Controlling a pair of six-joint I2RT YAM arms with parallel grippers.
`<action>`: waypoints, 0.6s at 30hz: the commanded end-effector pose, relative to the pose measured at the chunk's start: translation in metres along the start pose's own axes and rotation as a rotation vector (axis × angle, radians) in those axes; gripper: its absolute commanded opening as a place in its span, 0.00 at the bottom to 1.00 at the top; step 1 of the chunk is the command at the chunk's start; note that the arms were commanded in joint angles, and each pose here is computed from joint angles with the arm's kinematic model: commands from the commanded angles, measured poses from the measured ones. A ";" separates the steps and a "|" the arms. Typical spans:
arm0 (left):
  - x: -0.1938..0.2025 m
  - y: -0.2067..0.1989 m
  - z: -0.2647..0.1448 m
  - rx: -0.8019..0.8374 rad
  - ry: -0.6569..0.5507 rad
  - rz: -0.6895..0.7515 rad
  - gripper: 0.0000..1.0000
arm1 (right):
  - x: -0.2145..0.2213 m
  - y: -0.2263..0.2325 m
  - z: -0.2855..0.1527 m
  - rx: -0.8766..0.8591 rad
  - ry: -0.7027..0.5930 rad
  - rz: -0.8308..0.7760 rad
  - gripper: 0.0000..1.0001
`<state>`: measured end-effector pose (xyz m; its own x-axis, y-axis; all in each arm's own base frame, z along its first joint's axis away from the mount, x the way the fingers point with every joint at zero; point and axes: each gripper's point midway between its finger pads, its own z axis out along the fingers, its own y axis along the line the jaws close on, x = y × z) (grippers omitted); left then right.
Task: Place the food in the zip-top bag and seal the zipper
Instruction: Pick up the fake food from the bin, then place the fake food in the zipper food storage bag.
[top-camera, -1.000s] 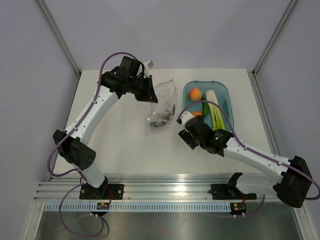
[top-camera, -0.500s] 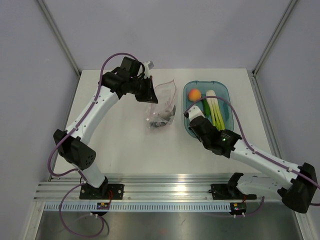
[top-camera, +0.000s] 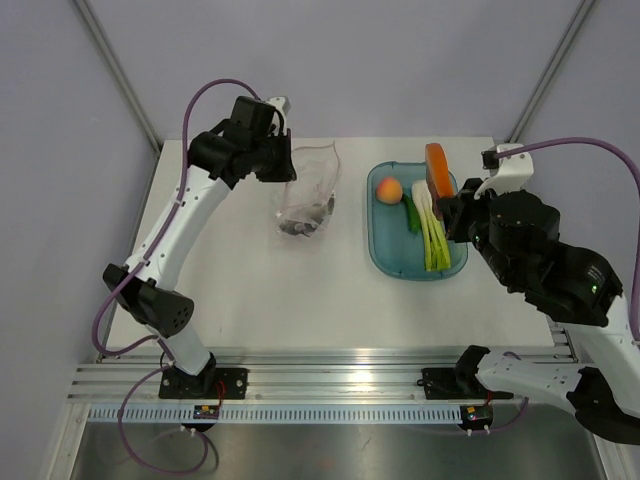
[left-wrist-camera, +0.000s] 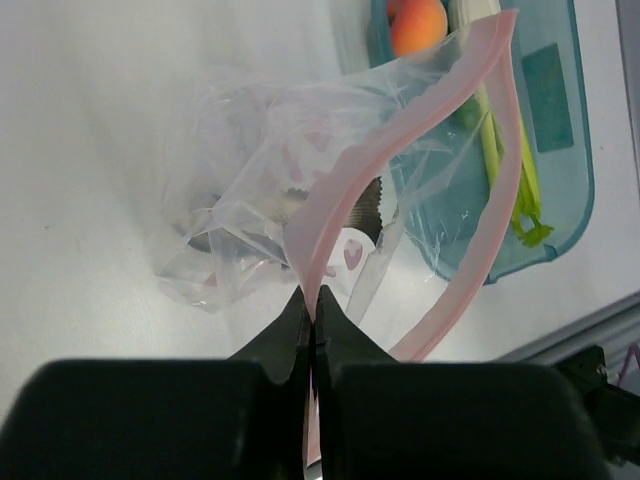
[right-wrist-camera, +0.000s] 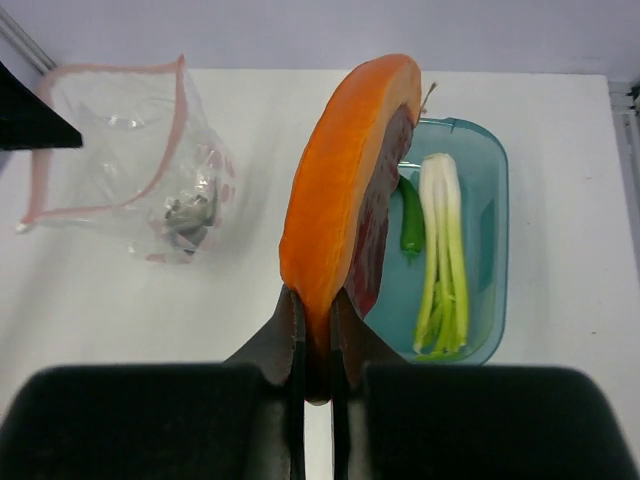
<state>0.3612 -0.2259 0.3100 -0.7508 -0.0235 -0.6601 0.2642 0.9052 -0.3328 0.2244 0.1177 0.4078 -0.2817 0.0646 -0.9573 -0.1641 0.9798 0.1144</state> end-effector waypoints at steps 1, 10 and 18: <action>-0.024 0.020 -0.002 -0.119 -0.096 0.021 0.00 | -0.013 0.003 -0.010 -0.009 -0.006 0.147 0.00; -0.033 0.033 0.012 -0.183 -0.220 -0.105 0.00 | -0.051 0.051 -0.019 -0.226 -0.060 0.431 0.00; -0.029 0.015 0.020 -0.074 -0.211 -0.139 0.00 | -0.065 0.101 -0.022 -0.473 -0.081 0.630 0.00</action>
<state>0.3935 -0.2128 0.2689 -0.7189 -0.1525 -0.6781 0.0810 0.9506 -0.2997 0.2106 0.1869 0.4478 -0.3860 0.4819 -0.7866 -0.2956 0.7431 0.6003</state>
